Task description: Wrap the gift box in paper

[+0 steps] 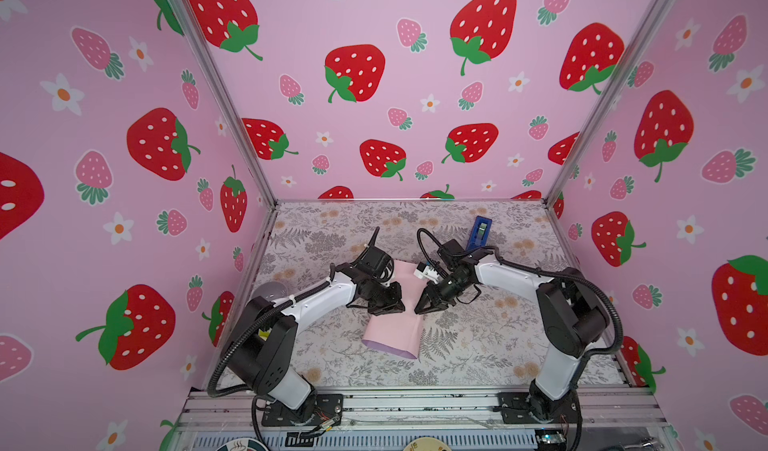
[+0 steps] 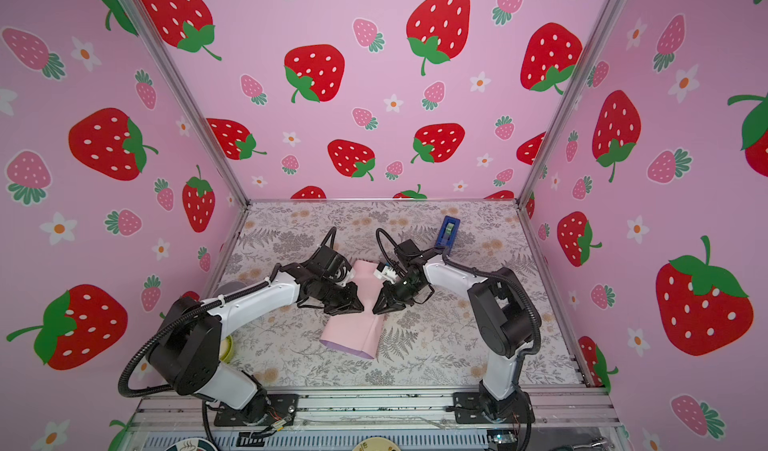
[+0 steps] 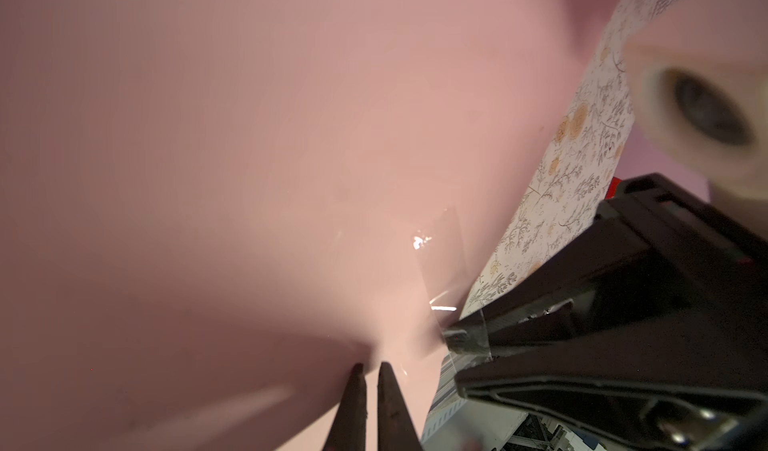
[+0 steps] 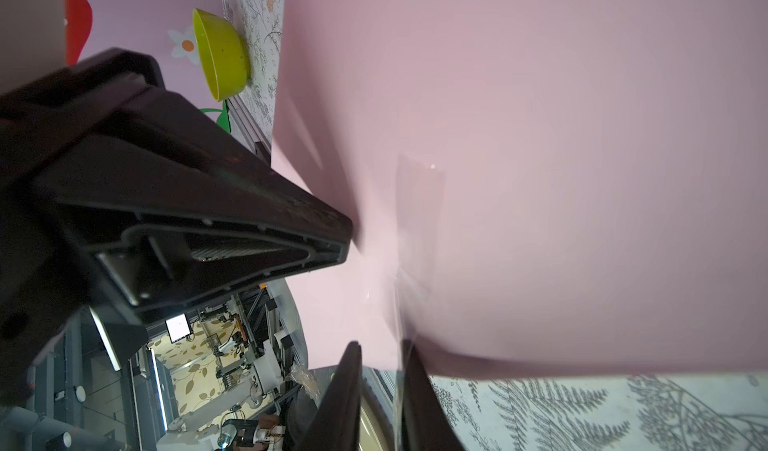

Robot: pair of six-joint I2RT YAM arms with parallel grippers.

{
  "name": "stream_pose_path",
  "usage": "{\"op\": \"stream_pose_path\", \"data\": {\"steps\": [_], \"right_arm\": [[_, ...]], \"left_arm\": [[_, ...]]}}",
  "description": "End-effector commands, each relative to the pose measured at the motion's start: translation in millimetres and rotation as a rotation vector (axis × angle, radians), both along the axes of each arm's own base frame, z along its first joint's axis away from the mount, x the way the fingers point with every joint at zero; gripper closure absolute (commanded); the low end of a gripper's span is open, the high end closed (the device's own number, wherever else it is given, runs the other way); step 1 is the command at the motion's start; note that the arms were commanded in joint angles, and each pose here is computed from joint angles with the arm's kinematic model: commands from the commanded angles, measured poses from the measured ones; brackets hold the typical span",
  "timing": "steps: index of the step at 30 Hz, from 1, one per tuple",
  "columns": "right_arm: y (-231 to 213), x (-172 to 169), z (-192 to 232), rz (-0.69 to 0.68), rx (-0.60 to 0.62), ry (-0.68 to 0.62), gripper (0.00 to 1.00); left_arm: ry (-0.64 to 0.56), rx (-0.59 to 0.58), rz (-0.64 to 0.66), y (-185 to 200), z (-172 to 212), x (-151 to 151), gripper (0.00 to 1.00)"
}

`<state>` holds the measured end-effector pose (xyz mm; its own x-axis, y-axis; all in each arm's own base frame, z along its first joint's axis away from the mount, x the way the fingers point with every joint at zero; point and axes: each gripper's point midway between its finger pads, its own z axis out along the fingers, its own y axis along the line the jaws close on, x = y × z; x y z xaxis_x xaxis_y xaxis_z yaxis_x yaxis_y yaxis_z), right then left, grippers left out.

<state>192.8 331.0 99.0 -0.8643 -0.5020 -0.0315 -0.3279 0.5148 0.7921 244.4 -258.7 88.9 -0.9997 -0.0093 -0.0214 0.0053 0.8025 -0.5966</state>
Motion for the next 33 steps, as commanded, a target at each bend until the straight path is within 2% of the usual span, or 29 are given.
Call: {"op": "stream_pose_path", "data": {"steps": [1,7,13,16,21,33], "right_arm": [[0.0,-1.0,6.6,-0.007,-0.001,0.034,0.73],[2.0,-3.6,15.1,-0.012,0.017,0.063,0.65],[1.8,-2.8,14.0,-0.020,0.009,0.072,0.63],[0.2,-1.1,15.8,-0.034,-0.003,0.063,0.57],[0.4,-2.0,16.6,-0.041,-0.006,0.089,0.52],[-1.7,0.0,4.0,-0.050,-0.055,0.122,0.49]], "left_arm": [[0.123,0.163,0.005,24.5,-42.8,-23.2,0.88],[0.128,0.164,0.003,24.5,-44.4,-23.9,0.88],[0.125,0.163,0.004,24.6,-44.2,-23.5,0.88],[0.127,0.165,0.005,25.3,-44.6,-24.0,0.88],[0.128,0.165,0.004,24.9,-44.8,-24.2,0.88],[0.132,0.167,0.004,25.7,-46.2,-25.4,0.88]]}}
